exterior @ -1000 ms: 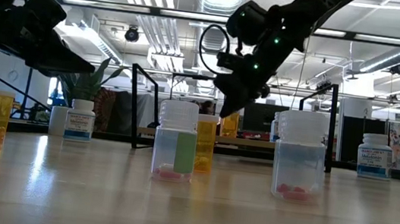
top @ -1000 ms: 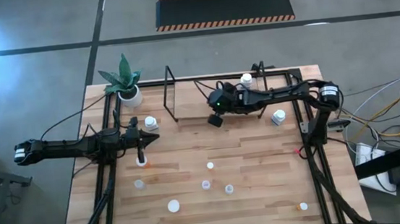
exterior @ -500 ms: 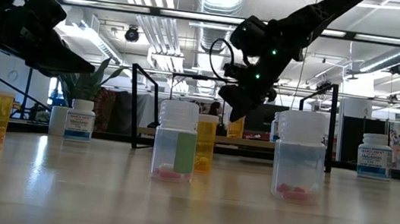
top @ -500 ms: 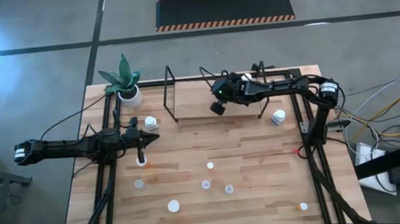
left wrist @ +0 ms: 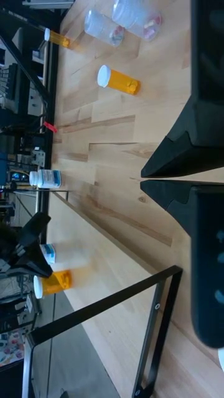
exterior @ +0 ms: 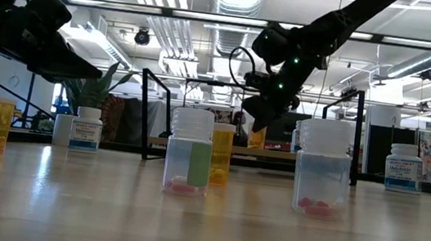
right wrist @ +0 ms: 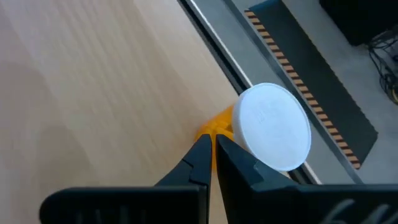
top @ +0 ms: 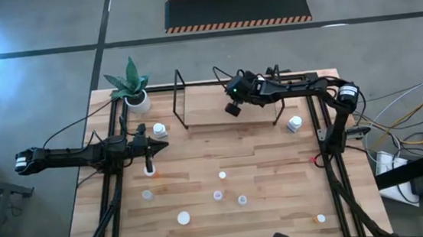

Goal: Pick and place medicine bottles onto shelf by color
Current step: Put the middle large orange medicine bottle on the shelf, then put the top small orange medicine bottle on the shelf

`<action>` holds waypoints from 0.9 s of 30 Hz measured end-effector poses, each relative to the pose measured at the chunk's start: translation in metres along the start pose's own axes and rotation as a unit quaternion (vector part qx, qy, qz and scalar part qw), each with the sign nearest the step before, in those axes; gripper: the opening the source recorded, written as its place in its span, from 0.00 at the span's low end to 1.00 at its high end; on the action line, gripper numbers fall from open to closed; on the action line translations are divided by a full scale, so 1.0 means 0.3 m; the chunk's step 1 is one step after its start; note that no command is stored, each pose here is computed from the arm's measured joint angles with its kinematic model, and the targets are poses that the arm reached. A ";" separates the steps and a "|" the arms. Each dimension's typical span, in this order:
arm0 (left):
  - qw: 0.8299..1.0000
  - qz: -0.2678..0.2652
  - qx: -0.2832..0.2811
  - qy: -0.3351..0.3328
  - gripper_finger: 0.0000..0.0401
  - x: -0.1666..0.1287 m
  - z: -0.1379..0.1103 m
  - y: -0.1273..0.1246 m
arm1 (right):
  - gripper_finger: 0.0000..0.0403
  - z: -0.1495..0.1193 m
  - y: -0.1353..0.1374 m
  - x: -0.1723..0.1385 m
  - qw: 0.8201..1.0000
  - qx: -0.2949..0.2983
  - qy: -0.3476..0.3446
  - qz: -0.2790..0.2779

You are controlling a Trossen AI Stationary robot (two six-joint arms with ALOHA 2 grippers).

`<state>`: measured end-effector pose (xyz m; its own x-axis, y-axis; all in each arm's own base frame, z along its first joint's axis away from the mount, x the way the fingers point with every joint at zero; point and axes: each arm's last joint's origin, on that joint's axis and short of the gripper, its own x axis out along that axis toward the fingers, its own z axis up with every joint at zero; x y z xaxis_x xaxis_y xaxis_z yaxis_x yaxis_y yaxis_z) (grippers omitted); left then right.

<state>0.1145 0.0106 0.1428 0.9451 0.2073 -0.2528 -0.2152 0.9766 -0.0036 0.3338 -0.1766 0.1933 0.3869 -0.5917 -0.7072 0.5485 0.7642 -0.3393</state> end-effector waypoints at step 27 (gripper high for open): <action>1.000 0.000 0.000 0.000 0.00 0.000 0.000 0.000 | 0.07 -0.273 0.512 -0.467 0.942 -0.127 -0.093 0.297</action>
<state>0.1145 0.0106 0.1428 0.9450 0.2075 -0.2527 -0.2153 0.9765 -0.0036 0.3032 0.0447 0.1896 0.7053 -0.0579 -0.7066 0.0094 0.9973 -0.0724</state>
